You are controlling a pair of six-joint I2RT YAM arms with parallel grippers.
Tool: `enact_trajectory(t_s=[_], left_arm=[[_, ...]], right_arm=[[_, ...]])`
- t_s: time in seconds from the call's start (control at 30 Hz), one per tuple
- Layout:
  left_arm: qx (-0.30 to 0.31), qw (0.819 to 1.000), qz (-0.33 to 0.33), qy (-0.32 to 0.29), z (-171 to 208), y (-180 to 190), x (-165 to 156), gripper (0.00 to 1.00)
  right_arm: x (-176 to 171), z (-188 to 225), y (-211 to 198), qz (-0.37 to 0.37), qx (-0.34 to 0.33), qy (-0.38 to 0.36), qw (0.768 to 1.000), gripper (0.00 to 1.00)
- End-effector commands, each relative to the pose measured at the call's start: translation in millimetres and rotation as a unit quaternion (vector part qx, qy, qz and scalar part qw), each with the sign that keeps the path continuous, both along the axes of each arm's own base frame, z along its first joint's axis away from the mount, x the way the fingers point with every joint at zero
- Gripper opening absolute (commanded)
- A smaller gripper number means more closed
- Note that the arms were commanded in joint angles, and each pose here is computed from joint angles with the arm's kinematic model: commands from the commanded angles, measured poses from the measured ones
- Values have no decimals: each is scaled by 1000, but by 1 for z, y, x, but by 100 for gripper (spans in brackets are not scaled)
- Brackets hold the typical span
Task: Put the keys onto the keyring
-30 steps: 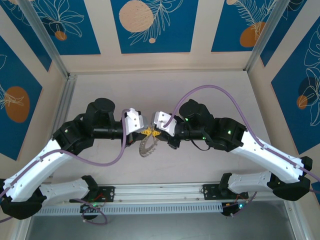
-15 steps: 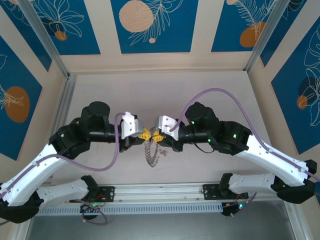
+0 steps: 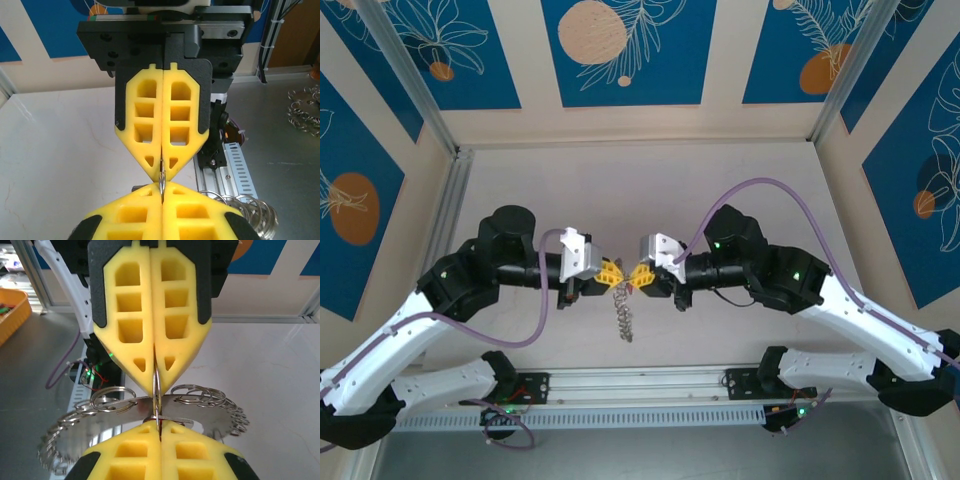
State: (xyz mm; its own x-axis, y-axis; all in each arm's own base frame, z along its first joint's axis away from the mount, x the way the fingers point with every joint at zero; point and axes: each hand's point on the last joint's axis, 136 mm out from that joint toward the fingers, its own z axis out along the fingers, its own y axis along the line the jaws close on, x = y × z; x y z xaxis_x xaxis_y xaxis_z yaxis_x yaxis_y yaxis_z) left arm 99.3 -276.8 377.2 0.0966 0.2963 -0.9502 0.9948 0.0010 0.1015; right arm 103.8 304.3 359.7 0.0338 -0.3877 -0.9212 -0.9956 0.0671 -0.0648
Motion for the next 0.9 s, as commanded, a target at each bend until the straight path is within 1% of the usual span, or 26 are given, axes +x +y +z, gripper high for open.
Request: enact_trajectory(t_s=[0.0,0.13,0.23,0.33,0.63,0.87], left_arm=[[-50,998,-32,-19,24,1,-15,0],[-82,996,-41,-16,30,-1,-18,0],[-104,993,-50,-11,35,-3,-20,0],[-119,991,-53,-12,41,-3,-22,0],[-124,991,-55,-13,41,-3,-22,0],[-126,990,-53,-19,44,-2,-22,0]], right_arm=[[-7,2,-1,20,12,45,999,0],[-4,-8,3,23,-4,55,998,0],[1,-10,5,12,-1,43,999,0],[1,-10,7,17,2,48,999,0],[-3,-15,15,40,-16,72,996,0],[0,-16,14,32,-12,60,998,1]])
